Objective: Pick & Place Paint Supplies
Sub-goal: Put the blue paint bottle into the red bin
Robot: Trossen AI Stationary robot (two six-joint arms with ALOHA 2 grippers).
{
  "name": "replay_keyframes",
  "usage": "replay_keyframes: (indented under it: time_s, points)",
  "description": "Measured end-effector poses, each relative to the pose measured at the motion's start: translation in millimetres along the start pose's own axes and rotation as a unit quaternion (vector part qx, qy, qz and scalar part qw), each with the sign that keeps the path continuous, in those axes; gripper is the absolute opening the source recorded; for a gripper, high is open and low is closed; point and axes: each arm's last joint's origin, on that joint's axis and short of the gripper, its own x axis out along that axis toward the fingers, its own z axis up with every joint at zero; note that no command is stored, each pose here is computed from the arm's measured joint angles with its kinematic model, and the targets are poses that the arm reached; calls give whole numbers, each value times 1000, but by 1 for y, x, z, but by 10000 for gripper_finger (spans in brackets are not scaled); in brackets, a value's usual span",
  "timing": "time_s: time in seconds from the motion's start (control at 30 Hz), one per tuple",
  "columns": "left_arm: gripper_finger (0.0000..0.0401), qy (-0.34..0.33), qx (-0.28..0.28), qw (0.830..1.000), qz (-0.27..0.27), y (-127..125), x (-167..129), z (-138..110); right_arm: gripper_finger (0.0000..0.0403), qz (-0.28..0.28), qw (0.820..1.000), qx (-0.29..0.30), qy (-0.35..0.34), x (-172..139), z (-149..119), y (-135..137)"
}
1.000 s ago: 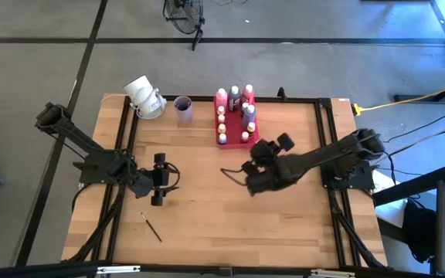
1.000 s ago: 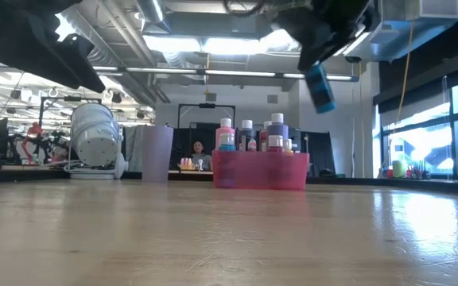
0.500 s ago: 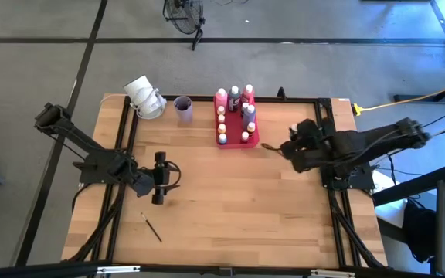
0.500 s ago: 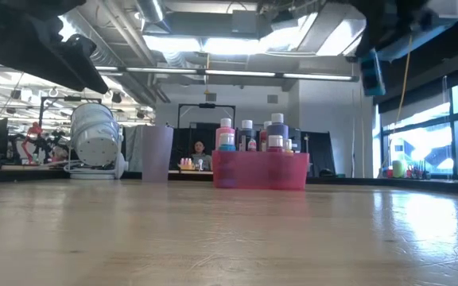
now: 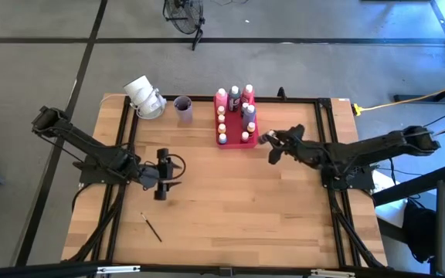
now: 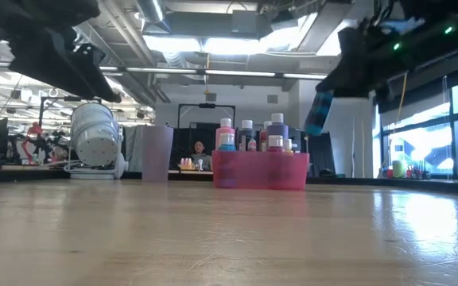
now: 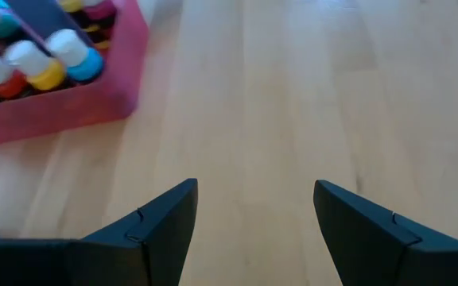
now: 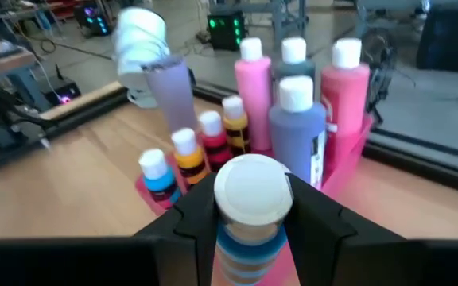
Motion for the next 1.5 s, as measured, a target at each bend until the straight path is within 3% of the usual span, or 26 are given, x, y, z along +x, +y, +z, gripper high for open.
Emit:
replay_keyframes:
  time_s: [0.23, 0.5, 1.0, 1.5]
  points:
    - [249, -2, -1, 1000, -8, -1, 0, 0, 118, 17, 999, -27, 17, 30, 4, 15]
    - [249, -2, -1, 1000, -8, -1, 0, 0, 118, -28, 994, -62, 89, 61, 10, 24]
    - [249, -2, 0, 1000, -8, -1, 0, 0, 118, -69, 989, -49, 123, 69, 2, 15]
    - [249, -2, -10, 1000, -8, -1, 0, 0, 118, -88, 983, -57, 153, 89, -25, 14]
